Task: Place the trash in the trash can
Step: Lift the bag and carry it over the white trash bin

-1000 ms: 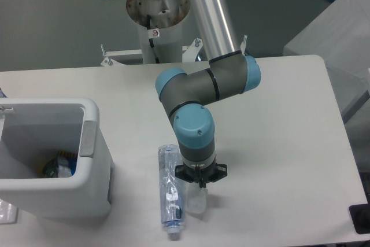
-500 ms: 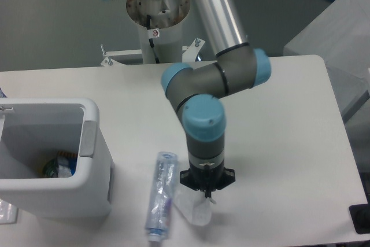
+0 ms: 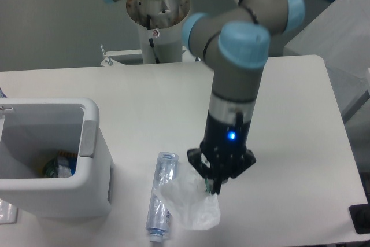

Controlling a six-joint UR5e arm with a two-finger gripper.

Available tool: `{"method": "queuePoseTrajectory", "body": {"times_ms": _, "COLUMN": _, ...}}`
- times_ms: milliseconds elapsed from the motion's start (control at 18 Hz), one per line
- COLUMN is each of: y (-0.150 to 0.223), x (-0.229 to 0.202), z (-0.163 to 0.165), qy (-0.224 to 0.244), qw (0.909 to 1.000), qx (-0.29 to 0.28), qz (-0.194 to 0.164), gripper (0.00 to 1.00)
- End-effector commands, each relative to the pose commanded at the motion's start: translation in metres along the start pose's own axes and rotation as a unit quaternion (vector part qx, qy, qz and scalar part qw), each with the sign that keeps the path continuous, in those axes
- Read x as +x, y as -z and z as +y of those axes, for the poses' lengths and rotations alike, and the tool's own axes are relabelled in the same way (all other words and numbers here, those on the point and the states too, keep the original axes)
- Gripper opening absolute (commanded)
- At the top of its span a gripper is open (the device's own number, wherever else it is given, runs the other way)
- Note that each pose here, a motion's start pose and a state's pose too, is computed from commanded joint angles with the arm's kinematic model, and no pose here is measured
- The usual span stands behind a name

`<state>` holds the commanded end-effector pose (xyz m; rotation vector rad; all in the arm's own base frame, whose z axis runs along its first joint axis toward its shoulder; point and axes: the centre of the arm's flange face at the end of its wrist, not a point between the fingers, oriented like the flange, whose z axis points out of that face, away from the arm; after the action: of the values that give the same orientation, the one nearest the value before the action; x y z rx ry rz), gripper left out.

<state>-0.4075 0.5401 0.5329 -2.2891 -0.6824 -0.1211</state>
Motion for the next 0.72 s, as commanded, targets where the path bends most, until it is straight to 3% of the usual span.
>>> {"method": "queuePoseTrajectory", "body": {"times_ms": 111, "y": 0.032, "x": 0.024, "z": -0.009, "qy": 0.023, "qw": 0.9993, "qx": 0.025, "qz": 0.014, "gripper": 0.11}}
{"method": "queuePoseTrajectory", "body": {"times_ms": 278, "y": 0.056, "x": 0.072, "z": -0.007, "qy": 0.006, "qw": 0.9987, "qx": 0.038, "qz": 0.033, "gripper": 0.12}}
{"method": "queuePoseTrajectory", "body": {"times_ms": 556, "y": 0.041, "x": 0.159, "z": 0.016, "qy": -0.099, "qw": 0.9924, "qx": 0.017, "qz": 0.072, "gripper": 0.12}}
{"method": "queuePoseTrajectory", "body": {"times_ms": 722, "y": 0.038, "x": 0.208, "z": 0.040, "qy": -0.192, "qw": 0.9765, "qx": 0.008, "qz": 0.096, "gripper": 0.12}}
